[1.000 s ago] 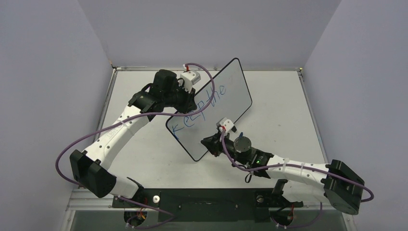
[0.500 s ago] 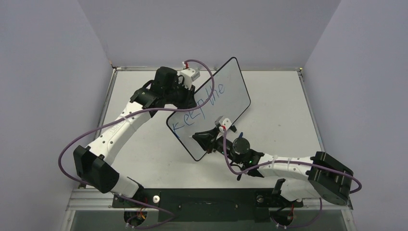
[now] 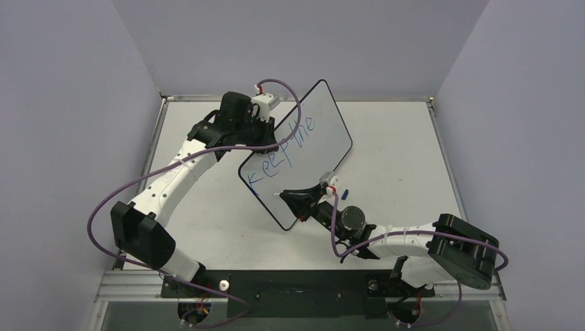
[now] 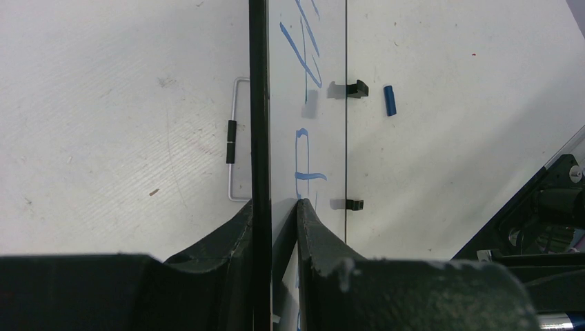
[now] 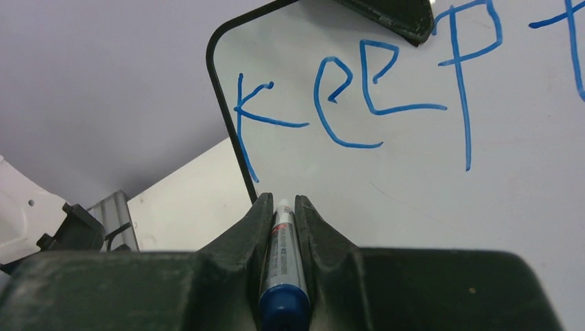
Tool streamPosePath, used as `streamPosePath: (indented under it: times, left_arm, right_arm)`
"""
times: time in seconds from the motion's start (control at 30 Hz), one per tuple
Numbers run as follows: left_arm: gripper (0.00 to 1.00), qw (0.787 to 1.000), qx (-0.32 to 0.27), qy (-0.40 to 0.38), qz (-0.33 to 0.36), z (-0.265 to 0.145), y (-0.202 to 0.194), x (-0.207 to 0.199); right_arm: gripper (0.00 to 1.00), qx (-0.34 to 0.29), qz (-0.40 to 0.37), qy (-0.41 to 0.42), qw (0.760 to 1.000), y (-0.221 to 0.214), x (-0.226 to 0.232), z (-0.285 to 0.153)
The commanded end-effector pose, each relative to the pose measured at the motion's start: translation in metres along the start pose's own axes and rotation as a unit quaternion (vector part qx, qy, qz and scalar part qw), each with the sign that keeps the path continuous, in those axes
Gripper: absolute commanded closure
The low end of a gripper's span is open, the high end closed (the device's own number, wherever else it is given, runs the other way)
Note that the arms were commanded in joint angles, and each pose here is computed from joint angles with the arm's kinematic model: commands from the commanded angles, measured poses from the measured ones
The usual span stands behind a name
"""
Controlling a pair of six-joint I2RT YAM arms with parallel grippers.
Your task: Write a sentence on the whiteboard
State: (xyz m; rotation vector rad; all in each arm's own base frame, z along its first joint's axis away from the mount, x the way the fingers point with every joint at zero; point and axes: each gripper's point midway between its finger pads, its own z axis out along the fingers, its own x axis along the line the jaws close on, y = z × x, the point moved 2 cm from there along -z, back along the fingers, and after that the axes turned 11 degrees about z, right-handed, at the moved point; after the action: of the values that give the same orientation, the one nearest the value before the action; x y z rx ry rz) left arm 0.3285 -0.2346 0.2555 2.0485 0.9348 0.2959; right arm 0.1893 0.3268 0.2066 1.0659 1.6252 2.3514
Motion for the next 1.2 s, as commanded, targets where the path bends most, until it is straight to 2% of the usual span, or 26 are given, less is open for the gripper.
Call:
streamPosePath:
  times: [0.0, 0.47, 0.87, 1.17]
  left_arm:
    - [1.0, 0.998, 0.057, 0.026, 0.03, 0.032, -0.033, 0.012]
    - [1.0, 0.994, 0.086, 0.054, 0.035, 0.043, -0.05, 0.028]
    - [1.0, 0.994, 0.089, 0.056, 0.034, 0.044, -0.052, 0.03]
    - [1.0, 0.994, 0.09, 0.056, 0.034, 0.044, -0.052, 0.03]
  right_arm:
    - [1.0, -0.054, 0.007, 0.003, 0.998, 0.026, 0.008, 0.011]
    - [1.0, -0.053, 0.026, -0.012, 0.998, 0.018, -0.003, 0.024]
    - [1.0, -0.014, 0.021, -0.051, 0.998, -0.001, -0.018, 0.032]
    - [1.0, 0.022, 0.033, -0.073, 0.997, -0.021, -0.026, 0.022]
